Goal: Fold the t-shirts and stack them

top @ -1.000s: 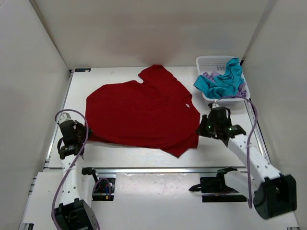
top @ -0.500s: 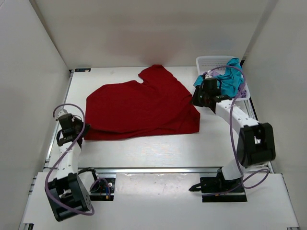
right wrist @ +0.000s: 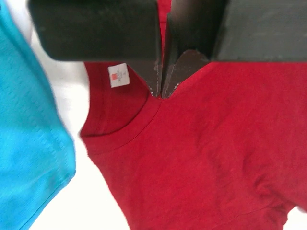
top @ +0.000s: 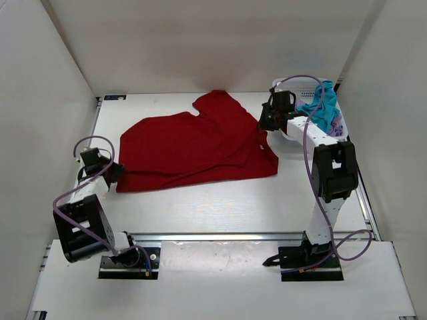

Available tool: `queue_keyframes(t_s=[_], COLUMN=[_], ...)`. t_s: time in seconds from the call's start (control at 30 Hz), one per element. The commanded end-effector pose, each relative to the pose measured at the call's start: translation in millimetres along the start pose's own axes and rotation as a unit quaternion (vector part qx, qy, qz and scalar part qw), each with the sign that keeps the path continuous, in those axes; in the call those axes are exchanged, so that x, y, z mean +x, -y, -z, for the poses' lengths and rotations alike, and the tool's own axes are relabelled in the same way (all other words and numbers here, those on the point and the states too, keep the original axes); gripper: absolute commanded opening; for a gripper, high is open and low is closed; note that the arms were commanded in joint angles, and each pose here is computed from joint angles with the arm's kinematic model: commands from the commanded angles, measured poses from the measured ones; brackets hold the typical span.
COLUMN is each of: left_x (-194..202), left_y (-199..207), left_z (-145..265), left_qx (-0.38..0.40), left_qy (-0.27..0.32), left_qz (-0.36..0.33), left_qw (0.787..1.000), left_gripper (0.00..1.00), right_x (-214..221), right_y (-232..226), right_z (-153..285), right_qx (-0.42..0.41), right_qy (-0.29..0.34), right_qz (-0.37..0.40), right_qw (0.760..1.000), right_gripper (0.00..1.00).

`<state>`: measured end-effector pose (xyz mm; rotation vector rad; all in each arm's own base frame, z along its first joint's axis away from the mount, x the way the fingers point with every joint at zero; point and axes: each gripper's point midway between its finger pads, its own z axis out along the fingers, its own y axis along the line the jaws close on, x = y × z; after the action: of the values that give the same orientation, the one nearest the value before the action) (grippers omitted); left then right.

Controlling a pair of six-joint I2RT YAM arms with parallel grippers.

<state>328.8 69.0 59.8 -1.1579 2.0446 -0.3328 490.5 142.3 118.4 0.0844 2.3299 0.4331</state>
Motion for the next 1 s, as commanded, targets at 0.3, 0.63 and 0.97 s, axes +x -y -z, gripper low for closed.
queue_keyframes(t_s=[0.3, 0.63, 0.97], left_x=[-40, -57, -36], left_y=[26, 33, 17], left_z=[-16, -24, -18], left_qx=[0.061, 0.057, 0.072], left_qy=[0.026, 0.025, -0.005], left_qz=[0.056, 0.064, 0.097], left_qw=[0.996, 0.996, 0.993], left_gripper=[0.2, 0.11, 0.49], right_x=[-32, -32, -46], right_y=[9, 15, 9], right_z=[-14, -24, -13], right_qx=[0.012, 0.022, 0.0], right_qy=[0.029, 0.011, 0.032], right_qz=[0.002, 0.003, -0.006], right_qw=[1.0, 1.0, 0.999], right_gripper=[0.0, 0.0, 0.24])
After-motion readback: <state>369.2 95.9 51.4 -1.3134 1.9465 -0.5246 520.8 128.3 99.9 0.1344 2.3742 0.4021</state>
